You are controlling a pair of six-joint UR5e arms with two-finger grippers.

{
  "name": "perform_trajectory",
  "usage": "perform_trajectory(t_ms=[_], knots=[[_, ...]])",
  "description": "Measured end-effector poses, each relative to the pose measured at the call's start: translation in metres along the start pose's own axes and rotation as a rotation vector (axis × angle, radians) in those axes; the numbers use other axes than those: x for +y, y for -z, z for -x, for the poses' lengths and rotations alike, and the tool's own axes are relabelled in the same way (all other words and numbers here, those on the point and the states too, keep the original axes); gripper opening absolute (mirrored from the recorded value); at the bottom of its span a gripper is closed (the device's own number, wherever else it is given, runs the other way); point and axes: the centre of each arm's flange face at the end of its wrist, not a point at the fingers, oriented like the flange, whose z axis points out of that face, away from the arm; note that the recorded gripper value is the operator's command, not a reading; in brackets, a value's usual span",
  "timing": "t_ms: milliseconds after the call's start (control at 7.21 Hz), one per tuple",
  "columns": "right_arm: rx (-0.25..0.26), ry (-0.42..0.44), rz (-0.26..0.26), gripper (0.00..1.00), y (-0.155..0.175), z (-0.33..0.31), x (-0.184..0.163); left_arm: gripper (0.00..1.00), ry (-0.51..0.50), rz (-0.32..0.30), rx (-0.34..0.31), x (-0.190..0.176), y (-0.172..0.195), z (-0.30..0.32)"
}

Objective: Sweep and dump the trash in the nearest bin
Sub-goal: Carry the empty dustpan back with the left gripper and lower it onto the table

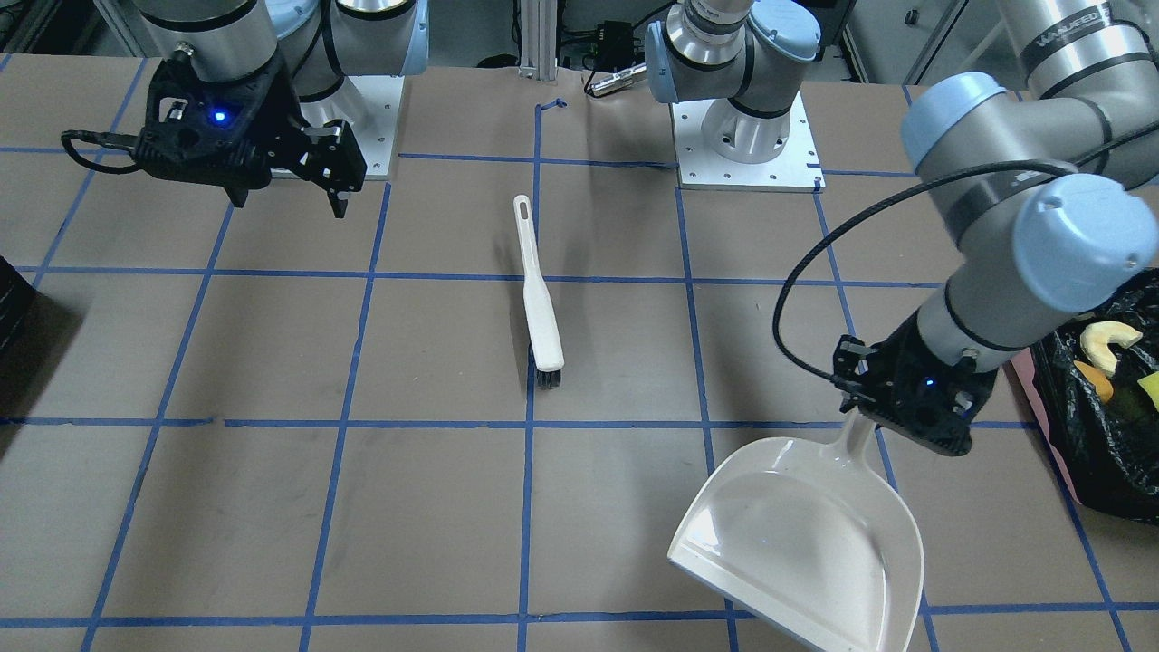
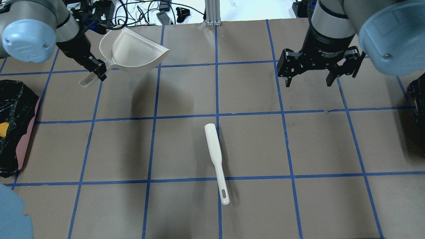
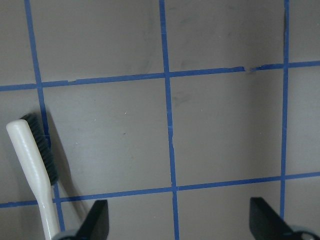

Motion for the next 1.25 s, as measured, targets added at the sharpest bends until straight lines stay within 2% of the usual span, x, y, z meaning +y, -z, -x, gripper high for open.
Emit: perform_trajectory(t_ms=[278, 694, 971, 1249], knots=[[-0.008, -0.032, 0.012, 1.0, 0.002, -0.022, -0.003, 0.0, 0.142, 0.002, 0.001, -0.032, -0.015, -0.057], [-0.025, 0.037, -0.052, 1.0, 0.007, -0.029, -0.014, 0.0, 0.234, -0.018, 0.033, -0.064, -0.035, -0.119], [-0.055, 0.048, -0.071, 1.0, 0.007, -0.031, -0.018, 0.0, 0.199, 0.004, 0.048, -0.079, -0.052, -0.18], [-0.065, 0.05, -0.098, 1.0, 0.009, -0.031, -0.022, 0.0, 0.176, 0.052, 0.052, -0.086, -0.083, -0.237]])
